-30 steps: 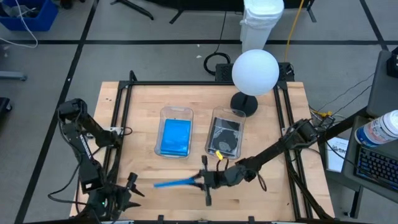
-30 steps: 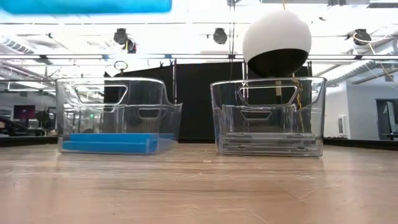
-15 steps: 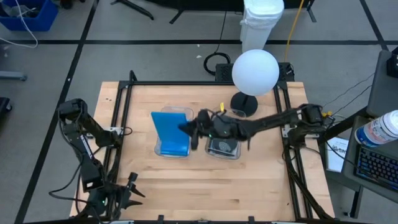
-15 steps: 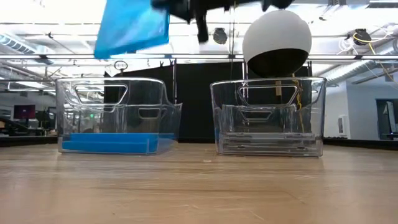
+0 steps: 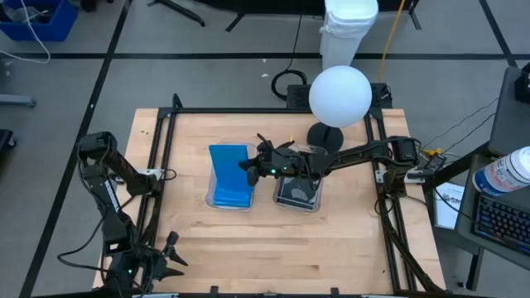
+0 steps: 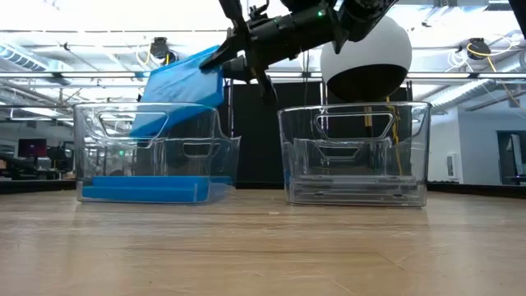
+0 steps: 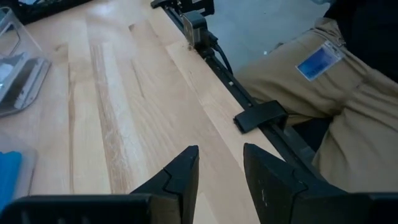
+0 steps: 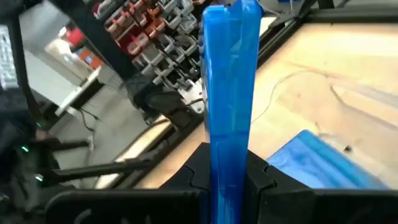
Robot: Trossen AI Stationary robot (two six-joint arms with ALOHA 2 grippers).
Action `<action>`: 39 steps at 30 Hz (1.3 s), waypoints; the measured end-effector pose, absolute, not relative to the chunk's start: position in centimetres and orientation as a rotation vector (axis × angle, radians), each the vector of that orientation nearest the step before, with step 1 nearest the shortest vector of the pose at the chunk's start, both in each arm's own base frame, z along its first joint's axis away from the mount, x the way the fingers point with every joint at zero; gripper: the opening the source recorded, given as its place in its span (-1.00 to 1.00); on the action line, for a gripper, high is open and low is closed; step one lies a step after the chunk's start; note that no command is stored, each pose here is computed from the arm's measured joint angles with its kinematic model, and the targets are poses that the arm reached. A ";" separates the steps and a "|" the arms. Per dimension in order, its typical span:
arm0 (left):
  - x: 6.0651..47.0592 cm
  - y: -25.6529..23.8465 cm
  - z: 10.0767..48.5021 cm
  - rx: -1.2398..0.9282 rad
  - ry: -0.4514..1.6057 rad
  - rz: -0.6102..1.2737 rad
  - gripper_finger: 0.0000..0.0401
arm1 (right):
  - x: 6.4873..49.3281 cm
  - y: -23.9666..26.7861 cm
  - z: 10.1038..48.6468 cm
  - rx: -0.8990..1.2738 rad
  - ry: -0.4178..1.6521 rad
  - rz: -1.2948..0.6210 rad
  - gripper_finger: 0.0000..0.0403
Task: Pick & place jewel cases by type
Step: Put the blue CD case into the left transparent bin
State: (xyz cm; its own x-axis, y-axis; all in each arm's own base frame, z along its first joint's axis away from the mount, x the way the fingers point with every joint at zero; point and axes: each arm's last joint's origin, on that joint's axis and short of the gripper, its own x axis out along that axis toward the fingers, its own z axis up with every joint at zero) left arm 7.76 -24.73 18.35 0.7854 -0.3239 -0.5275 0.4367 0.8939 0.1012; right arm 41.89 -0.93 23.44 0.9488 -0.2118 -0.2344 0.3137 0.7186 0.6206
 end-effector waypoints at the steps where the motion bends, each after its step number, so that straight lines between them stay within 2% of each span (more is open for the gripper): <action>1: 7.8 -24.7 18.3 0.215 0.527 -0.411 -0.34 | 42.0 -0.9 23.2 0.739 0.149 -0.295 -0.90; 8: 7.5 -24.7 18.2 0.241 0.529 -0.413 -0.34 | 42.8 -1.0 21.4 0.856 0.120 -0.338 -0.90; 21: 7.8 -24.5 18.2 0.240 0.536 -0.401 -0.35 | 43.7 -1.0 17.3 0.969 0.196 -0.397 -0.90; 34: 7.8 -24.6 18.2 0.186 0.552 -0.396 -0.35 | 43.8 1.1 17.3 1.042 0.196 -0.327 -0.90; 39: 7.8 -24.6 18.2 0.176 0.554 -0.394 -0.35 | 43.6 1.2 16.7 1.032 0.237 -0.383 -0.83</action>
State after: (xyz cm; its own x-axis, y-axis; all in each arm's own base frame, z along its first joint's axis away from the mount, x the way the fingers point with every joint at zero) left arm 7.76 -24.59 18.21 0.7784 -0.3152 -0.5428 0.4089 0.9108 0.0575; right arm 43.61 1.24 16.72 0.9090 -0.1971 -0.3672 0.4166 0.4556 0.7867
